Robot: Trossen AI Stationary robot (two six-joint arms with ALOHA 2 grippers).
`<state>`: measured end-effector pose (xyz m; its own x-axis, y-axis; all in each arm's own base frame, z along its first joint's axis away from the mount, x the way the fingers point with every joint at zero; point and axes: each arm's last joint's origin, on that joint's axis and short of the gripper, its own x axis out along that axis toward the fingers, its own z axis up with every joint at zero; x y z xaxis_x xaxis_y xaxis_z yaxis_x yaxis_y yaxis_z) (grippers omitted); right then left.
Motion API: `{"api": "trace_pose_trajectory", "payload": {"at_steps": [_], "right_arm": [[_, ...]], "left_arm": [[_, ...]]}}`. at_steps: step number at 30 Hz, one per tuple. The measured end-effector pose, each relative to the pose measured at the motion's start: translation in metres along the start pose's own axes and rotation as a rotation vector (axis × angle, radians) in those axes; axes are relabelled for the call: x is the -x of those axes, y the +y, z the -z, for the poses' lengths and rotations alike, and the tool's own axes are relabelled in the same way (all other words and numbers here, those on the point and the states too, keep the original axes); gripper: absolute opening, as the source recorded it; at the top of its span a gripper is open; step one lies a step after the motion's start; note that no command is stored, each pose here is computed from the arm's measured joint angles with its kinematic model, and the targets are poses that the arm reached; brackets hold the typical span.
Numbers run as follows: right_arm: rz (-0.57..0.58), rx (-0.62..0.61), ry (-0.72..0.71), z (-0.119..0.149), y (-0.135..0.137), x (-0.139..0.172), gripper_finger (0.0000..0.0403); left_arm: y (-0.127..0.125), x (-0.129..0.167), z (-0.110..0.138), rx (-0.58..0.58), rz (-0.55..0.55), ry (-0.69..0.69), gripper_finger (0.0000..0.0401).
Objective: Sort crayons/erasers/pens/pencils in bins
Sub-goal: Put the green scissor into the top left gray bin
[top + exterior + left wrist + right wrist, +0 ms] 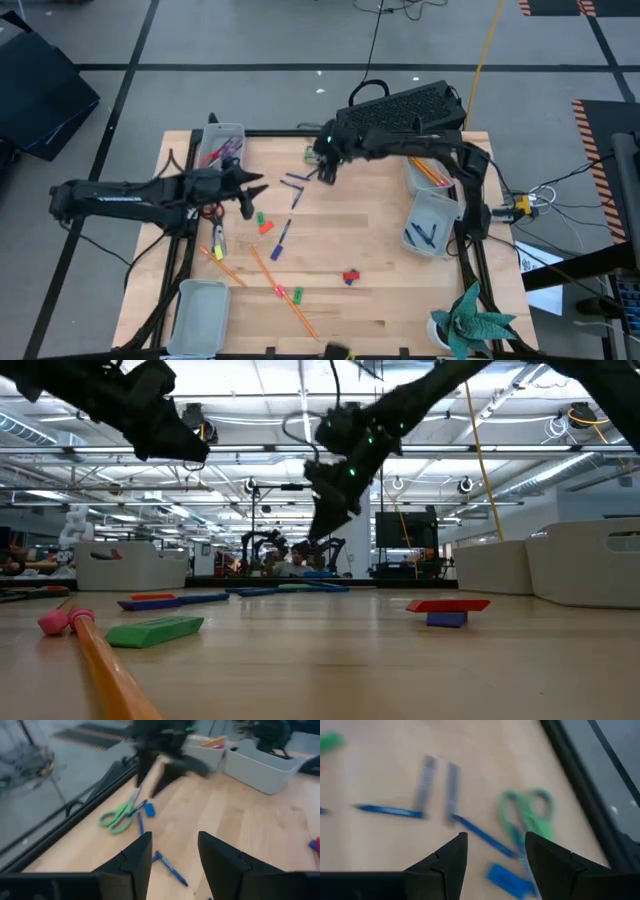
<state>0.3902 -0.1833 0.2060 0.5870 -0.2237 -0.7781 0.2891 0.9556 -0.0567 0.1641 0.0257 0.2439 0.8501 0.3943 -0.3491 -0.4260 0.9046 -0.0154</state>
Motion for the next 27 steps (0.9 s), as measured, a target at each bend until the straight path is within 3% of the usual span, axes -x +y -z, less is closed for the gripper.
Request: {"api": "trace_pose_trajectory", "payload": {"at_steps": [4,9,16,27], "right_arm": [[0.05,0.009,0.041,0.015,-0.043,-0.012,0.0192],[0.038,0.169,0.116,0.038,-0.074,-0.027,0.0192],[-0.083,0.15,0.145,0.063,-0.089,-0.044,0.0185],[-0.072,0.116,0.272,0.084,-0.088,-0.046,0.0115]], "left_arm": [[0.001,-0.007,0.009,-0.031,-0.003,-0.083,0.0163],[0.005,-0.009,0.01,-0.035,-0.033,-0.113,0.0164],[0.008,-0.009,0.01,-0.026,-0.045,-0.105,0.0164],[0.008,-0.009,0.01,-0.015,-0.043,-0.103,0.0164]]}}
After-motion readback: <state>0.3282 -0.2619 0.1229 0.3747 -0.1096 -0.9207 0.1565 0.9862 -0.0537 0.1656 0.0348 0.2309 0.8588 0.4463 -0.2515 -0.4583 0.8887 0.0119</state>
